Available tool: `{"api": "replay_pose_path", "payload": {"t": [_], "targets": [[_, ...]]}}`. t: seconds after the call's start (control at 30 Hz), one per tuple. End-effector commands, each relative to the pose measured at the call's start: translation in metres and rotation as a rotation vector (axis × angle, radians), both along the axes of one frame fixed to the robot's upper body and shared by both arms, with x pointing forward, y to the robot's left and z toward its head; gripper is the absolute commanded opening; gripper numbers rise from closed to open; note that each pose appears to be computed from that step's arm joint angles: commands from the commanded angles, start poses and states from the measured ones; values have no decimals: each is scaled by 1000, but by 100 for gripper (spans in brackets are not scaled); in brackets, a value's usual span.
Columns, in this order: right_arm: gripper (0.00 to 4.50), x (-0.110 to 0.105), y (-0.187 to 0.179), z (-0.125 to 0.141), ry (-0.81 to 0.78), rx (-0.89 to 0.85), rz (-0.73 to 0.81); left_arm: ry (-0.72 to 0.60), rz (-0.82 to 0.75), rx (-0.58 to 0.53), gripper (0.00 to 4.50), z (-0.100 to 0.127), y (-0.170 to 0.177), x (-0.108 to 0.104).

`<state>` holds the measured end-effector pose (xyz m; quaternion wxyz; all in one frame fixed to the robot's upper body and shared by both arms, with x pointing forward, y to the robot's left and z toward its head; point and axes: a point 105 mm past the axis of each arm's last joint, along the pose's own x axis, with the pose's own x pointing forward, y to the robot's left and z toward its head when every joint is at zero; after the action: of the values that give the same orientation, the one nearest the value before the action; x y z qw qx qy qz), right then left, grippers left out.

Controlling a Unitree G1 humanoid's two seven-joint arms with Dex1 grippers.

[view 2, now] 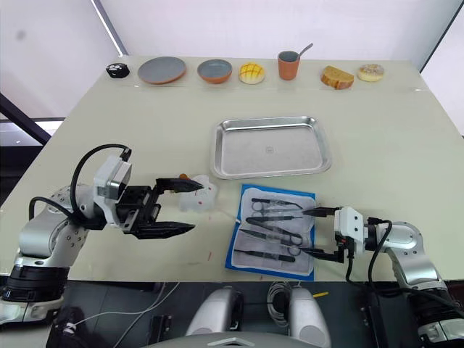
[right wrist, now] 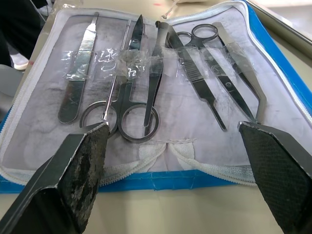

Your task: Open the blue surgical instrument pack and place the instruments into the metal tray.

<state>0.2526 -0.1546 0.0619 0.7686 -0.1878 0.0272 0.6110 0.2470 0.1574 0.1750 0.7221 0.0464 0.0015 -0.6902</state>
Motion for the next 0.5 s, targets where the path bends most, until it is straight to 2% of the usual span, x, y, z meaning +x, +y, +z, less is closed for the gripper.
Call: {"api": "replay_pose_path", "payload": {"t": [0.03,0.17,0.3,0.5], "targets": [[442,-5,-7,-30,100,-80,-24,-23,-18,21,450,5,-14,5],[442,-5,-5,-33,116,-77,-26,27,-29,59,450,-1,-25,12],[442,-7,-3,-35,123,-75,-25,-70,124,196,450,-22,-31,38],[442,-8,1,-33,119,-64,-31,-58,92,250,450,-39,-43,50]]}}
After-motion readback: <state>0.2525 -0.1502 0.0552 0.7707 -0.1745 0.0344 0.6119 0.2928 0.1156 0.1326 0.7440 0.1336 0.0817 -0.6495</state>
